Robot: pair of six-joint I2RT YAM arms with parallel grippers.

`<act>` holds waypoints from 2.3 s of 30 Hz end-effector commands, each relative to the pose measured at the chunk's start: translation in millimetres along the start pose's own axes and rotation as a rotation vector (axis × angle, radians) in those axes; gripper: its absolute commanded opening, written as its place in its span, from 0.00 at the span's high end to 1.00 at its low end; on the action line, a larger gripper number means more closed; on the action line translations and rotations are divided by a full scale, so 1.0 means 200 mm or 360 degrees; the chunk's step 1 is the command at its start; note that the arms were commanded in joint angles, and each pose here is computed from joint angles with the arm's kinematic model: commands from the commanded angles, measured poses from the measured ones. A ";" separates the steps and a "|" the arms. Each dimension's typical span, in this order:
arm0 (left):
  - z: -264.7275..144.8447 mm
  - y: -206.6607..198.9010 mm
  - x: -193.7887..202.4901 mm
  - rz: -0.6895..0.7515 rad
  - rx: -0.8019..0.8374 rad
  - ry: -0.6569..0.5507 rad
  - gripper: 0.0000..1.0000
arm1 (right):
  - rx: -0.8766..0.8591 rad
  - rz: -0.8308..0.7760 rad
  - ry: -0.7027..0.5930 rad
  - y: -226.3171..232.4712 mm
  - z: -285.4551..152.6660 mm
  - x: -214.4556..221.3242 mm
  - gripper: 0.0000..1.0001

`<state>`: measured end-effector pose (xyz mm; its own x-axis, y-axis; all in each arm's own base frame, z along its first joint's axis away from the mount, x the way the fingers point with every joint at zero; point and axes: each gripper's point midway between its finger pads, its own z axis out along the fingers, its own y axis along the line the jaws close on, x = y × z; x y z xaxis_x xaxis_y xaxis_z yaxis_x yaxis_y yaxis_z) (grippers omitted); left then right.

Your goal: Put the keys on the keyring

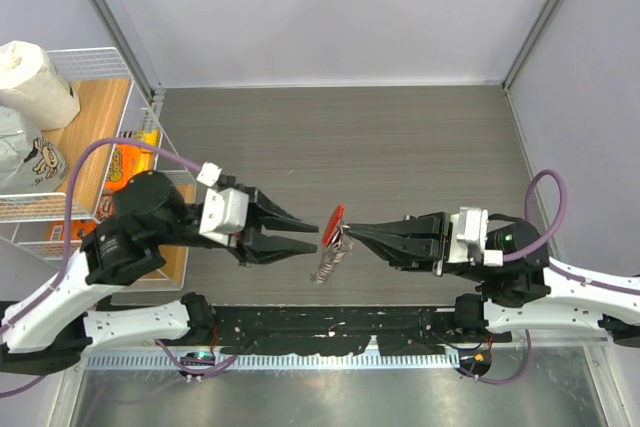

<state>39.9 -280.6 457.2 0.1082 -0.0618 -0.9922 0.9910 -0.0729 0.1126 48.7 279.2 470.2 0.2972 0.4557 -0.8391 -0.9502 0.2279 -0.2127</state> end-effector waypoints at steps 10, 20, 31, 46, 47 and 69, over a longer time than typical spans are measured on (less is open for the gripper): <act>-0.14 0.00 -0.01 0.0078 -0.0132 -0.0072 0.62 | 0.0198 -0.0027 -0.0077 -0.12 -0.06 -0.09 0.95; -0.10 0.06 0.16 -0.0012 -0.0225 0.0043 0.62 | 0.0467 0.0011 0.0302 -0.23 -0.19 0.20 0.95; -0.09 0.09 0.29 -0.0090 -0.0292 0.0109 0.55 | 0.0786 0.0064 0.0699 -0.29 -0.45 0.64 0.95; -0.11 0.10 0.37 -0.0101 -0.0326 0.0139 0.49 | 0.0984 0.0412 0.1247 -0.33 -0.74 1.26 0.95; -0.11 0.10 0.38 -0.0100 -0.0332 0.0137 0.49 | 0.1029 0.0441 0.1253 -0.37 -0.76 1.27 0.95; -0.15 0.10 0.49 -0.0114 -0.0378 0.0196 0.49 | 0.1045 0.0824 0.1761 -0.62 -0.63 1.89 0.81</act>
<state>71.3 -260.1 353.7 0.0132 0.0899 -0.9959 0.9878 0.1537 0.0270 260.6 292.7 116.3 -0.5687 -0.2215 -0.7921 -0.5888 0.7821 0.2040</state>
